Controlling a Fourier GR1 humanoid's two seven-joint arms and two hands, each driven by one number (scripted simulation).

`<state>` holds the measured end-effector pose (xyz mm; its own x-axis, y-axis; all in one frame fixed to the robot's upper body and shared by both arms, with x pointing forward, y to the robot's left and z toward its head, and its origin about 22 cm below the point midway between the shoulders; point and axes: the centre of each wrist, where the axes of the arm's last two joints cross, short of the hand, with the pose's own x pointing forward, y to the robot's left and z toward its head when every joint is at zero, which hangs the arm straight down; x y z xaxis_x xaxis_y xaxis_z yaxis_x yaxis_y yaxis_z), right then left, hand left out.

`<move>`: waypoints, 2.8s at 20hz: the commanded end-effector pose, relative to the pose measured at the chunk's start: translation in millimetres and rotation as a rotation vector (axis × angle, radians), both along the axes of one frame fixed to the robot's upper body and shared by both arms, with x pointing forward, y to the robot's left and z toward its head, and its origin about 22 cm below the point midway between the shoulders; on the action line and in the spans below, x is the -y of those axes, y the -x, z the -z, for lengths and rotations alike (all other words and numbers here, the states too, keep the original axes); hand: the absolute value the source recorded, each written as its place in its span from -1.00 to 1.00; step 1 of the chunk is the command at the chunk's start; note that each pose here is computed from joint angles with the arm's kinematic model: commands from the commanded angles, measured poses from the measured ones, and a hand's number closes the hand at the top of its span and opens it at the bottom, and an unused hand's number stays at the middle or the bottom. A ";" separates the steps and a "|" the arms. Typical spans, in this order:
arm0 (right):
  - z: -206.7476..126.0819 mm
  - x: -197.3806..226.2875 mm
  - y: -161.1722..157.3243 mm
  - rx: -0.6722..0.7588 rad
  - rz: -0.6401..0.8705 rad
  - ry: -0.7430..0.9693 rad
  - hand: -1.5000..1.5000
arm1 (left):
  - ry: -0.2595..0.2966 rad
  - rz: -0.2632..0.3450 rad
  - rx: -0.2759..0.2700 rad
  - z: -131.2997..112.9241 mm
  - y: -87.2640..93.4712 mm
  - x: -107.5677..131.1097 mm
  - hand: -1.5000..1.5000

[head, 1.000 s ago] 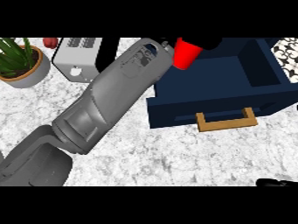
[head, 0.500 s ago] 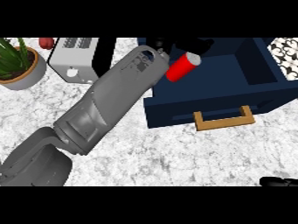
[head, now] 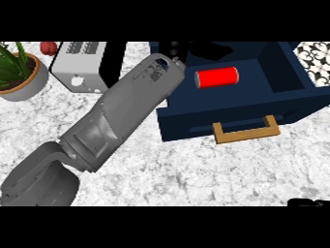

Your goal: Pick up the can, place it into the drawer and close the drawer

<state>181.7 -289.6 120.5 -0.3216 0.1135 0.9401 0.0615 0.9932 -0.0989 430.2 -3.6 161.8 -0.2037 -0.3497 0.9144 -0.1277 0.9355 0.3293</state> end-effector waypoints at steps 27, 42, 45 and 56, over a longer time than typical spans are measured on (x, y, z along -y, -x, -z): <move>-3.1 -41.6 -39.8 0.139 0.089 0.934 -1.00 | 0.176 0.004 0.036 -30.6 12.0 22.3 -1.00; 82.6 -74.2 -111.2 0.039 0.204 1.084 -1.00 | 0.179 0.002 0.017 -63.3 -0.7 -32.4 -1.00; 116.3 -65.6 -109.7 0.019 0.219 1.104 -1.00 | 0.193 -0.003 -0.019 -29.8 9.7 -38.7 -1.00; 130.0 -56.1 -159.7 0.004 0.313 1.183 -1.00 | 0.177 -0.001 -0.029 -70.1 15.7 -86.9 -1.00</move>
